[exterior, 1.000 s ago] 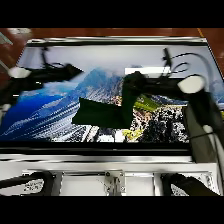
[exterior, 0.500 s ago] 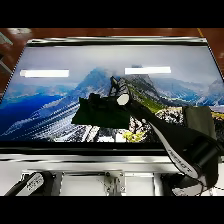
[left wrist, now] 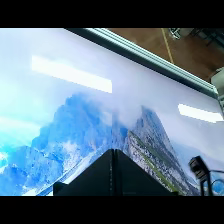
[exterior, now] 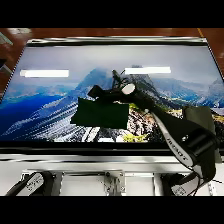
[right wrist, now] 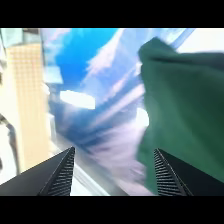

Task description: Fold the shirts.

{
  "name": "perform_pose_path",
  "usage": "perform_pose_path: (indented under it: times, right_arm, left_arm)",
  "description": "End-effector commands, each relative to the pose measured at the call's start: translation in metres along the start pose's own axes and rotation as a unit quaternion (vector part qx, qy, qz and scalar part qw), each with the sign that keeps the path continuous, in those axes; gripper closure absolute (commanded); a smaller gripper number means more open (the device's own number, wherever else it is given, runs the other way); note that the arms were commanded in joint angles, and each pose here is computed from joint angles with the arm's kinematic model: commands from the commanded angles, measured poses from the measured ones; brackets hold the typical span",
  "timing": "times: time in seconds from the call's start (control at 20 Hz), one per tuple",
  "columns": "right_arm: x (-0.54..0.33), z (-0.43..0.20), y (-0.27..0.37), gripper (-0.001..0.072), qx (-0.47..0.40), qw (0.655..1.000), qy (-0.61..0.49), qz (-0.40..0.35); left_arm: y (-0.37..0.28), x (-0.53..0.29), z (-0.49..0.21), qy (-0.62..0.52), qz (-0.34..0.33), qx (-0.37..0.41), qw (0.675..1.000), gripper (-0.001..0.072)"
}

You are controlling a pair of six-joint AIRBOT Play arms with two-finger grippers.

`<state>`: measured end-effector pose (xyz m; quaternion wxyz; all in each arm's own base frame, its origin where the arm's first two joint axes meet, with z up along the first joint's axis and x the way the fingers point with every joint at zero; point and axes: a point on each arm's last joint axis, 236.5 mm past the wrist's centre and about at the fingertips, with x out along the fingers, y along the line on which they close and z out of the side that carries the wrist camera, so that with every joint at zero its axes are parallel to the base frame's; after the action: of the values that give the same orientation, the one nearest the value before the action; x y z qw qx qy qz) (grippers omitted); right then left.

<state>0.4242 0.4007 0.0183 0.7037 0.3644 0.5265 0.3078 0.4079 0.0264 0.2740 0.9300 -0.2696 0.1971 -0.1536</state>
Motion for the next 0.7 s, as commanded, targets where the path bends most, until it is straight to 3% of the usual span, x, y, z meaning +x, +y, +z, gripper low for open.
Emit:
perform_pose_path:
  times: [0.0,0.05,0.15,0.65]
  right_arm:
    - [-0.090,-0.004,-0.088,0.0082,-0.027,0.982,0.098,-0.162]
    - [-0.130,-0.010,-0.131,0.0082,-0.007,0.960,0.129,-0.249]
    - [-0.183,-0.025,-0.176,0.0029,0.006,0.922,0.187,-0.338]
    - [-0.093,-0.032,-0.194,0.0030,0.057,0.953,0.211,-0.210]
  left_arm:
    - [0.000,0.002,-0.002,0.004,0.000,0.008,1.000,0.0673]
    - [0.001,0.002,-0.003,0.004,0.000,0.009,1.000,0.0673]
    - [0.003,0.002,-0.004,0.007,0.005,0.012,1.000,0.0673]
    - [0.004,0.002,0.000,-0.001,0.009,0.011,1.000,0.0673]
